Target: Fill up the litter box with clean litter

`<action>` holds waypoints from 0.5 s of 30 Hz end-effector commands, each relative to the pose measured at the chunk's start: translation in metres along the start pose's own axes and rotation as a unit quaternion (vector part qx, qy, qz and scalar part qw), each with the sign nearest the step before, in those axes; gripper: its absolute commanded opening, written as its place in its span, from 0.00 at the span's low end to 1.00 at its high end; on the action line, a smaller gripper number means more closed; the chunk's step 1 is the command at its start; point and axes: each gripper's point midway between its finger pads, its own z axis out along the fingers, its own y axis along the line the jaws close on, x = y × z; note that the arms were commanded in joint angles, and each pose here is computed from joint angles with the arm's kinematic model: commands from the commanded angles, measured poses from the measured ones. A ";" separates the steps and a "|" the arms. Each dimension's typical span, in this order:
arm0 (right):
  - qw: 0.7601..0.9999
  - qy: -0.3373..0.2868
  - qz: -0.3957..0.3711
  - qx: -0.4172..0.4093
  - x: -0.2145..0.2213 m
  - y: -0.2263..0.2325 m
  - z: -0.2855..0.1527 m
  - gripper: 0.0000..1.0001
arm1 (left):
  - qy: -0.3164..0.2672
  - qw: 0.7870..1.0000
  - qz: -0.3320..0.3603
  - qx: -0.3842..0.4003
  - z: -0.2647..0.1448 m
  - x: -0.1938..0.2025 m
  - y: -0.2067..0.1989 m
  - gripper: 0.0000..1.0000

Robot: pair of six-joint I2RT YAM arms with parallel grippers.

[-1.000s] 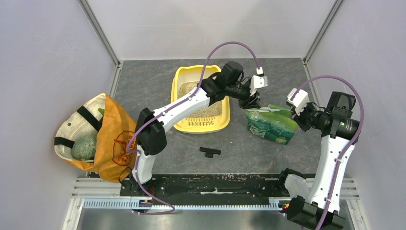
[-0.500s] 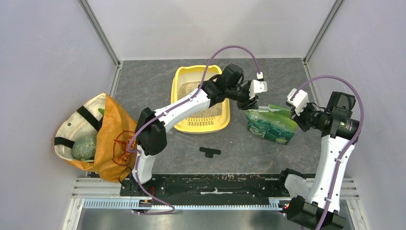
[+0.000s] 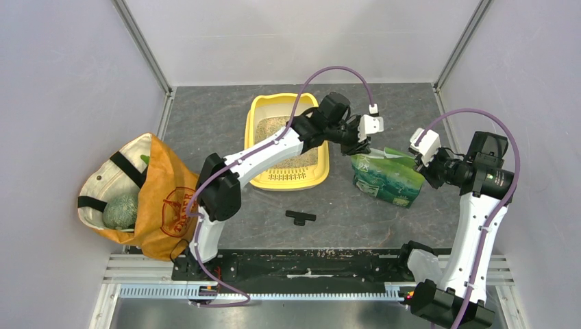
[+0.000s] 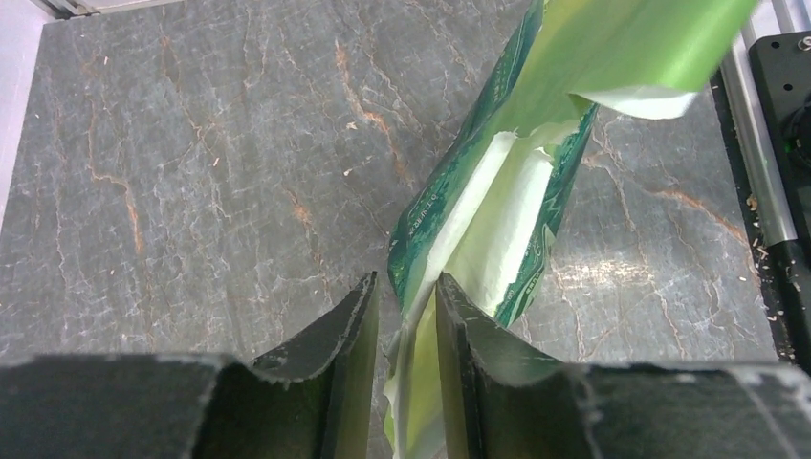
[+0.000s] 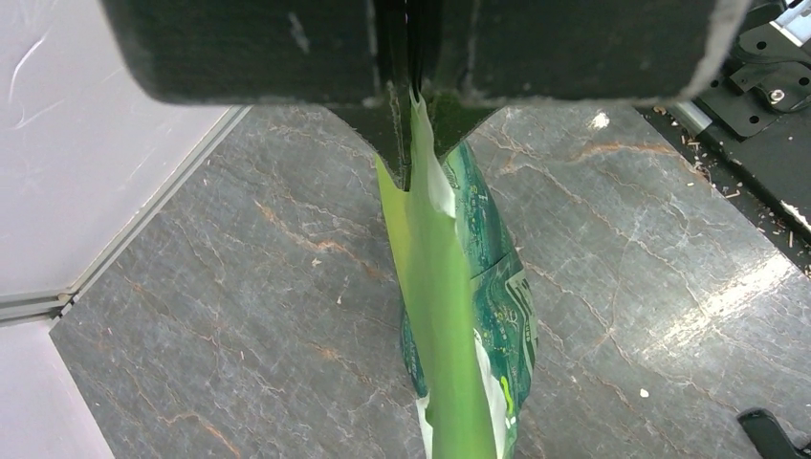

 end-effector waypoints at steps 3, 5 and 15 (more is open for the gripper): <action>0.998 -0.058 -0.028 -0.005 -0.031 -0.001 -0.005 0.00 | 0.010 0.999 0.032 0.009 0.009 0.002 0.004 0.54; 0.998 -0.059 -0.029 -0.006 -0.031 -0.001 -0.005 0.00 | 0.016 0.999 0.035 0.023 0.009 0.006 -0.001 0.57; 0.997 -0.068 -0.031 -0.017 -0.031 0.000 0.000 0.00 | 0.029 0.993 0.007 0.117 0.010 0.011 -0.039 0.58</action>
